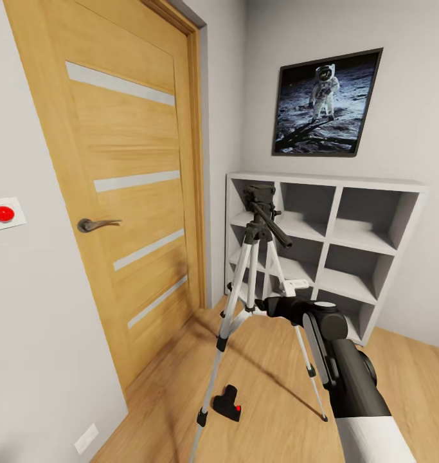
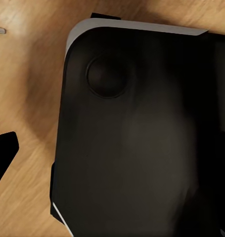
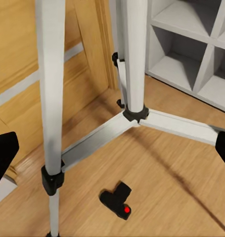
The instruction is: Attach the digital camera to the camera tripod in the bedroom.
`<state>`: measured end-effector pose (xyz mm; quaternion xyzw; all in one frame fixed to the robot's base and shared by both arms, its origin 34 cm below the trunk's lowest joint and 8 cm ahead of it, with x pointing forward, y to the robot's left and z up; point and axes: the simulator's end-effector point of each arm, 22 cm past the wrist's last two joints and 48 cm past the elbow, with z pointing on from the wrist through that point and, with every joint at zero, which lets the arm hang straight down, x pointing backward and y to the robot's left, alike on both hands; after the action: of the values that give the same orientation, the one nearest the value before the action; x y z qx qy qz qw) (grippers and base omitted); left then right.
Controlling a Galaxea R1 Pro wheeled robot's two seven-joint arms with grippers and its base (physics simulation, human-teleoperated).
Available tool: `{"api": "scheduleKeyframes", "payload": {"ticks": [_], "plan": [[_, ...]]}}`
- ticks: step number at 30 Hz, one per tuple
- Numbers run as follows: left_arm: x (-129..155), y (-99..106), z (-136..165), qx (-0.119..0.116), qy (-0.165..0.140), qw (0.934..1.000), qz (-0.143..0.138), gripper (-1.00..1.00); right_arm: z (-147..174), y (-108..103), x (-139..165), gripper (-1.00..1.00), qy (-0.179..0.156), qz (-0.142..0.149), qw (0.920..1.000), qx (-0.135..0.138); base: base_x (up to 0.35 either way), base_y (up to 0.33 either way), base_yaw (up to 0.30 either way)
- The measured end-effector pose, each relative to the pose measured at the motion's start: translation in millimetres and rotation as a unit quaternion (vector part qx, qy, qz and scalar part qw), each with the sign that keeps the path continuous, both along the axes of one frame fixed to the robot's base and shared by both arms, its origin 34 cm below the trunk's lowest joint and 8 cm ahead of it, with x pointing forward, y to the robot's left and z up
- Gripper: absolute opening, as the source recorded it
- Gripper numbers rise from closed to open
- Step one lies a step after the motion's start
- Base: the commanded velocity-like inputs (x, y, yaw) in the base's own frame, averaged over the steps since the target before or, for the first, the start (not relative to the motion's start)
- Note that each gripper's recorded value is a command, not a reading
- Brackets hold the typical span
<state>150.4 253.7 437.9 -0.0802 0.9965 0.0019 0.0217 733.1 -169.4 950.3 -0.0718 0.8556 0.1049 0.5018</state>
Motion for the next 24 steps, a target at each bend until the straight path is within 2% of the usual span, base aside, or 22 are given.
{"api": "scheduleKeyframes", "payload": {"ticks": [12, 14, 15, 16, 24], "plan": [[0, 1, 0, 0.000, 0.000, 1.0000, 0.000, 1.00, 3, 8, 0, 1.00, -0.005, 0.007, 1.0000, 0.004, 0.000, 0.000, 0.000], [0, 1, 0, 0.000, 0.000, 1.0000, 0.000, 1.00, 4, 15, -1, 1.00, -0.004, 0.011, 0.9999, 0.008, 0.000, 0.000, 0.000], [0, 1, 0, 0.000, 0.000, 1.0000, 0.000, 1.00, 7, 31, -3, 1.00, -0.004, 0.021, 0.9996, 0.019, 0.000, 0.000, 0.000], [0, 1, 0, 0.001, 0.000, 1.0000, 0.000, 1.00, 10, 39, -3, 1.00, -0.004, 0.024, 0.9994, 0.024, 0.000, 0.000, 0.000], [0, -1, 0, 0.000, 0.000, 1.0000, 0.000, 1.00, 41, 61, 7, 1.00, -0.024, 0.037, 0.9982, 0.041, 0.000, 0.000, 0.000]]}}
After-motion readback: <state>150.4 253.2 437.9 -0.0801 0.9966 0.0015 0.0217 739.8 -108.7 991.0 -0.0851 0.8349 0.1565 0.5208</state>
